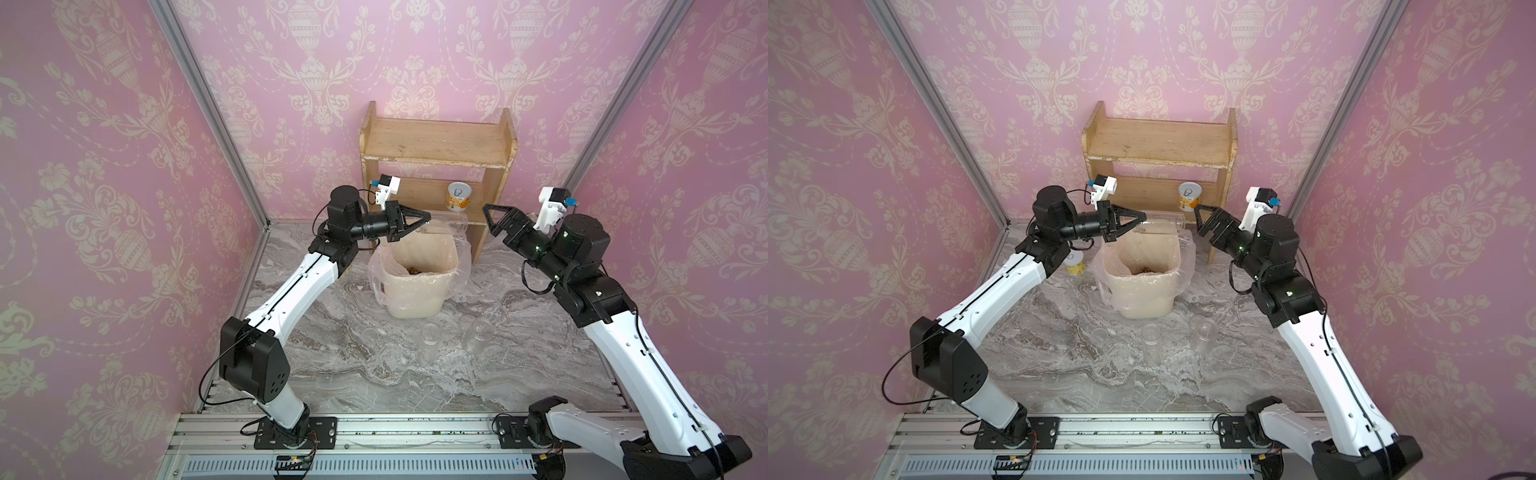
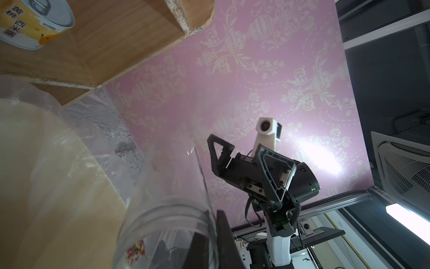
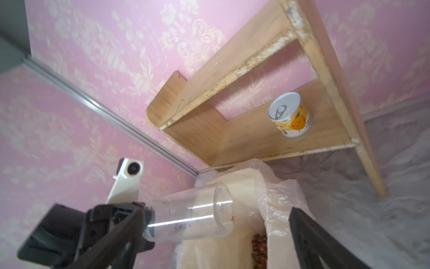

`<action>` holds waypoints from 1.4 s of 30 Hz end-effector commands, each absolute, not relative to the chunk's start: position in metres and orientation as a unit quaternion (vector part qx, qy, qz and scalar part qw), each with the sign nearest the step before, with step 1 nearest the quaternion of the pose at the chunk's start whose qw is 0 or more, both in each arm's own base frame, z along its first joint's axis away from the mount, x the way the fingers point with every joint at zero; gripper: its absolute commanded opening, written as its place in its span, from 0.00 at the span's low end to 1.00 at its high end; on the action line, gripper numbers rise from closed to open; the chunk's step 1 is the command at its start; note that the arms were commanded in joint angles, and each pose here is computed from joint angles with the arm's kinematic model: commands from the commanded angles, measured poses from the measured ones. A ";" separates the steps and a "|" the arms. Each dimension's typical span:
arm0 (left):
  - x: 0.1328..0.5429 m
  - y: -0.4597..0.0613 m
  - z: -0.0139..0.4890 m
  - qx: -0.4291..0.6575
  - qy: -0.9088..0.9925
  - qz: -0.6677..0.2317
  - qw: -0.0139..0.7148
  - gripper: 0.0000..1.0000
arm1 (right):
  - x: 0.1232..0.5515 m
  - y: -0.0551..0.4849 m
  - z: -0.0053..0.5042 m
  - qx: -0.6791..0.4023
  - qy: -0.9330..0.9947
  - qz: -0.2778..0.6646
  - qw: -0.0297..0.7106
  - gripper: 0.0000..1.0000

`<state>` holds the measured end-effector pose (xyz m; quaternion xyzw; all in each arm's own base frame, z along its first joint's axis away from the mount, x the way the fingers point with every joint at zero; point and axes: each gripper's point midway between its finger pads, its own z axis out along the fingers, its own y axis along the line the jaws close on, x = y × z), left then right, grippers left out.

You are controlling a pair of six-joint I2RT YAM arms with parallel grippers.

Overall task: Empty the moldy dried flower tea in the jars
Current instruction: Pour the moldy dried flower tea into the trash bin.

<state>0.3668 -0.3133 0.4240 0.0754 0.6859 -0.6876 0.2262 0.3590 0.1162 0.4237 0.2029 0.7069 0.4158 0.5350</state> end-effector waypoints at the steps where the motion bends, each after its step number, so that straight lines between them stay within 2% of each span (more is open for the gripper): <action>1: 0.371 -0.311 0.435 0.070 0.665 -0.703 0.241 0.00 | 0.372 0.124 0.419 0.335 0.614 0.568 0.434 0.98; 7: 0.370 -0.311 0.440 0.067 0.655 -0.713 0.241 0.00 | 0.384 0.141 0.413 0.341 0.599 0.612 0.387 1.00; 20: 0.365 -0.317 0.441 0.069 0.650 -0.719 0.238 0.00 | 0.390 0.167 0.428 0.317 0.588 0.643 0.374 0.99; 30: 0.360 -0.324 0.436 0.069 0.649 -0.722 0.229 0.00 | 0.404 0.182 0.426 0.313 0.580 0.654 0.373 0.86; 42: 0.363 -0.325 0.429 0.060 0.651 -0.722 0.225 0.00 | 0.410 0.191 0.420 0.318 0.574 0.663 0.361 0.58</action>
